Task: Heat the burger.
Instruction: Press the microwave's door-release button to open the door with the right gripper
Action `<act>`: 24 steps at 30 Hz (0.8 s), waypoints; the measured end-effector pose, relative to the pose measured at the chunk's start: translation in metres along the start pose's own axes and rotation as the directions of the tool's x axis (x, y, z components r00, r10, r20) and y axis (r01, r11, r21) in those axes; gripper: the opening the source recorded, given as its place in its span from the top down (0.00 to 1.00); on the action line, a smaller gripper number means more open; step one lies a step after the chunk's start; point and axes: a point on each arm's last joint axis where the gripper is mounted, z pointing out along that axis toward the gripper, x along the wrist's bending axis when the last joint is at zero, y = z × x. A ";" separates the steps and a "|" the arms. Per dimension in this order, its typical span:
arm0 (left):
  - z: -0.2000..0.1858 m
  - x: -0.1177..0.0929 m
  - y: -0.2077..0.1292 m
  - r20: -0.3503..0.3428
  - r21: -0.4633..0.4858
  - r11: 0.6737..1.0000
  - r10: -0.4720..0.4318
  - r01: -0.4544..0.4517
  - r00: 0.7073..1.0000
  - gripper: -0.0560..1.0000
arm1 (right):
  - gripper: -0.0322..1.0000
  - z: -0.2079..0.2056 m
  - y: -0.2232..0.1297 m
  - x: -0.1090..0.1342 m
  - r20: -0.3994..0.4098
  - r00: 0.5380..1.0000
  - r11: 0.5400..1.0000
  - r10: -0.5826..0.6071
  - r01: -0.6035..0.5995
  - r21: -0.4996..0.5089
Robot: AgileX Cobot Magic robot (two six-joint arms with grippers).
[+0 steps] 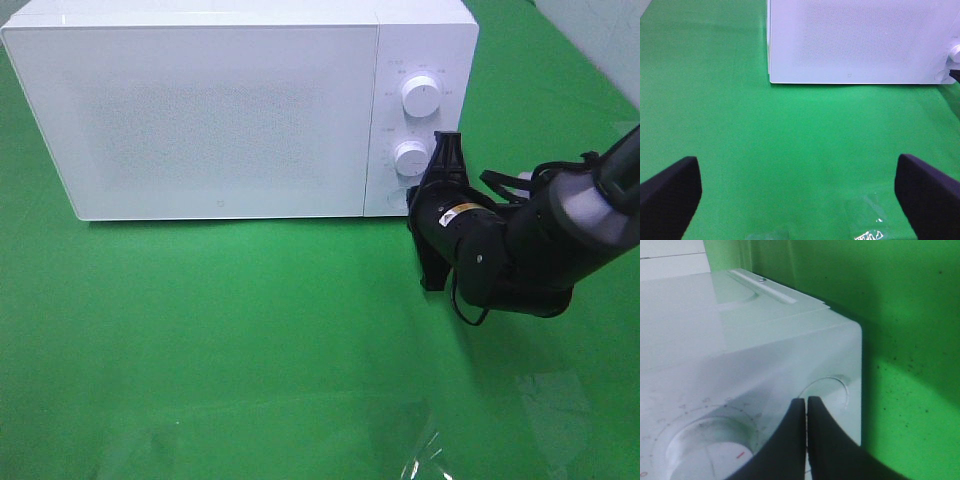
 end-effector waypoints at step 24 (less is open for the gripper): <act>0.000 0.000 0.000 0.000 0.000 1.000 0.000 0.000 1.000 0.03 | 0.96 0.012 -0.002 -0.006 -0.015 1.000 1.000 0.005 -0.005 0.013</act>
